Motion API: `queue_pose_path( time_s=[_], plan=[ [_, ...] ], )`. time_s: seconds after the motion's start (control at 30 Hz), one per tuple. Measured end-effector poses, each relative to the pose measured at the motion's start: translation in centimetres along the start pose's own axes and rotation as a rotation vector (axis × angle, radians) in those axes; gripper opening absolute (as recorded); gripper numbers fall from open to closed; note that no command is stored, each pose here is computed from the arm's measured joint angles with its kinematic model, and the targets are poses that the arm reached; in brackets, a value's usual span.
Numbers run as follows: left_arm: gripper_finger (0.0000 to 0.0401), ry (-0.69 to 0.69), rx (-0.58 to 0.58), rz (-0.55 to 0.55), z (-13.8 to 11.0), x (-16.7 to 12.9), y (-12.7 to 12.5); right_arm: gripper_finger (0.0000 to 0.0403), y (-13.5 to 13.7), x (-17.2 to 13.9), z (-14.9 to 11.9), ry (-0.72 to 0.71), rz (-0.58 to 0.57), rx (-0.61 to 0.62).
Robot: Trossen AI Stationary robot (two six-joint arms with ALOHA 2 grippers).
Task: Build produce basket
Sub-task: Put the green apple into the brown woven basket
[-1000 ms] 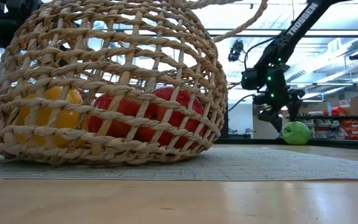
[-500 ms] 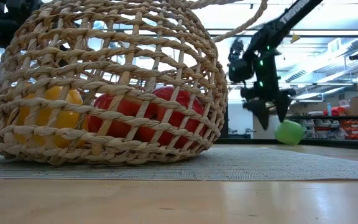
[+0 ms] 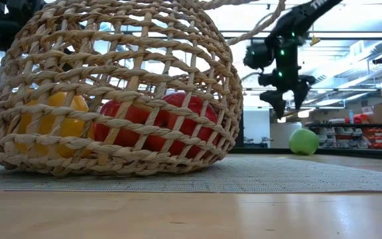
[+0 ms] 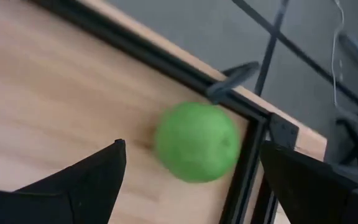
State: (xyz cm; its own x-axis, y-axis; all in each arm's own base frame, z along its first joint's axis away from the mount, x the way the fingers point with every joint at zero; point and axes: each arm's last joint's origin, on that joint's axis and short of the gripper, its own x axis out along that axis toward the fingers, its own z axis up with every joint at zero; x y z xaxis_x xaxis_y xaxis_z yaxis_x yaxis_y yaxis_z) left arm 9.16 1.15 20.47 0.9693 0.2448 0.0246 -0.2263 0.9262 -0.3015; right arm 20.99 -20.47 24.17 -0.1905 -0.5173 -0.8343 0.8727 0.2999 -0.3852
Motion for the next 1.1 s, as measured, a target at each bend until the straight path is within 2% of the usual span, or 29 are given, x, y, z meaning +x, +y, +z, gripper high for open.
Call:
queue_pose_path(
  time_s=[0.13, 0.3, 0.67, 0.83, 1.1],
  plan=[
    [0.0389, 0.0, 0.0, 0.001, 0.0, 0.0, 0.0, 0.0374, -2.5, 2.9, 0.8, 0.025, 0.006, 0.11],
    [0.0389, 0.0, 0.0, 0.0, 0.0, 0.0, 0.0, 0.0374, -4.2, 5.5, 0.4, 0.09, 0.105, 0.207],
    [0.0389, 0.0, 0.0, 0.0, 0.0, 0.0, 0.0, 0.0374, -3.1, 7.7, 0.0, 0.078, 0.2, 0.249],
    [0.0389, 0.0, 0.0, 0.0, 0.0, 0.0, 0.0, 0.0374, -2.8, 7.6, -0.1, 0.069, 0.191, 0.214],
    [0.0389, 0.0, 0.0, 0.0, 0.0, 0.0, 0.0, 0.0398, -2.4, 7.6, -0.2, 0.088, 0.288, 0.155]
  ],
)
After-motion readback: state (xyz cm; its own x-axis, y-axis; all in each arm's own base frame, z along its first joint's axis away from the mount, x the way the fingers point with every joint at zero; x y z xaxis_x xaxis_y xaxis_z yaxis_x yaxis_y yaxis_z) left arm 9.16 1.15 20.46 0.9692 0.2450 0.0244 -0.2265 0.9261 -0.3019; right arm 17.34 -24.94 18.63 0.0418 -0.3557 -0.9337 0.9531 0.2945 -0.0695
